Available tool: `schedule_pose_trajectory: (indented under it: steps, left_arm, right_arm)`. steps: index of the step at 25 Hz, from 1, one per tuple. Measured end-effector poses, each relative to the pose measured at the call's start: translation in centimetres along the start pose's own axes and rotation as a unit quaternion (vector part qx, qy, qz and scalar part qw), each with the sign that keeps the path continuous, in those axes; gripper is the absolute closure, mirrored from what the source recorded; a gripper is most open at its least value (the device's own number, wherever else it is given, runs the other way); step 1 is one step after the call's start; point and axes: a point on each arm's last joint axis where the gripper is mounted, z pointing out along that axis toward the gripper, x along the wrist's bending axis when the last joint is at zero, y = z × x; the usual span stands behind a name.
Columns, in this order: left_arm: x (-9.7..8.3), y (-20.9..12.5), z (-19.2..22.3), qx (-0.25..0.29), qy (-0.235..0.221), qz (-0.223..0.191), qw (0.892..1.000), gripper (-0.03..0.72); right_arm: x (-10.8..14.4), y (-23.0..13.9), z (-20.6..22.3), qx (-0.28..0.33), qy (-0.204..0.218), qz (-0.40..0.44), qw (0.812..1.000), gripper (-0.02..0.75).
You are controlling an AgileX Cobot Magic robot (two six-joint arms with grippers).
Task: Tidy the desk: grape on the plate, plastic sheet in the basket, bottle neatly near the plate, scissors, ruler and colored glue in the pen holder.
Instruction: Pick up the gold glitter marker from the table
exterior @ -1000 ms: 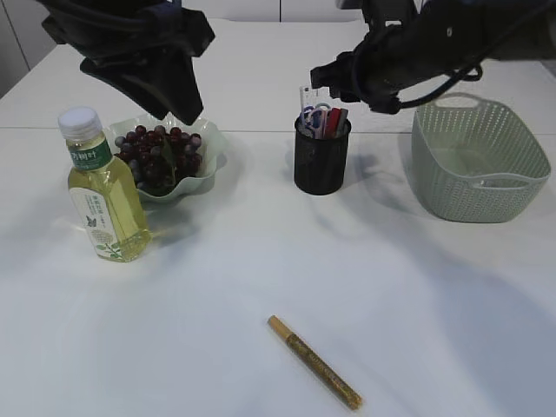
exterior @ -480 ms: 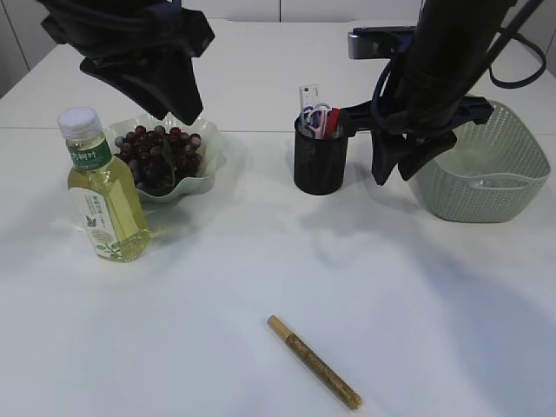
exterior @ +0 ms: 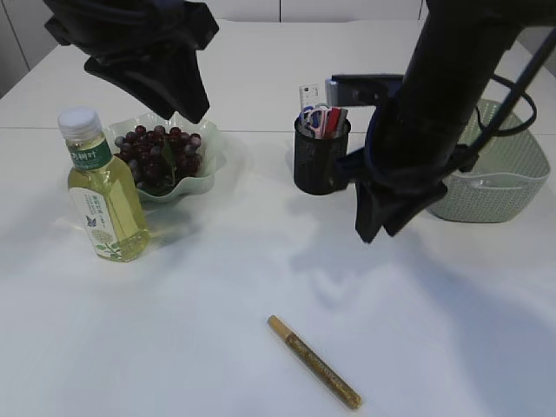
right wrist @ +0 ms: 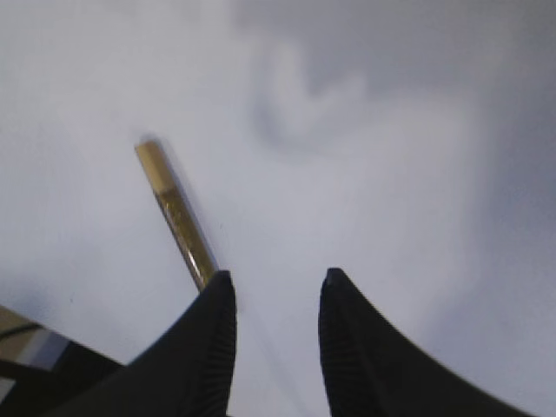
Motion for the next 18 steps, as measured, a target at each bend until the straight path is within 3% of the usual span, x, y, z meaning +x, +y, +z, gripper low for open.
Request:
schedule_pose_trajectory:
  steps: [6, 12, 18]
  left_arm:
    - [-0.7, -0.7, -2.9, -0.034, -0.021, 0.0, 0.999, 0.442]
    - [-0.5, -1.6, -6.0, -0.071, 0.01, -0.019, 0.997, 0.442]
    - [-0.8, -2.9, -9.5, -0.111, 0.006, -0.044, 0.993, 0.442]
  right_arm:
    - [2.6, -3.8, 1.9, 0.056, 0.013, -0.069, 0.996, 0.461]
    - [6.5, -5.0, 2.6, 0.069, 0.033, -0.133, 0.988, 0.461]
    - [9.8, -5.3, 3.2, 0.027, 0.024, -0.203, 0.978, 0.461]
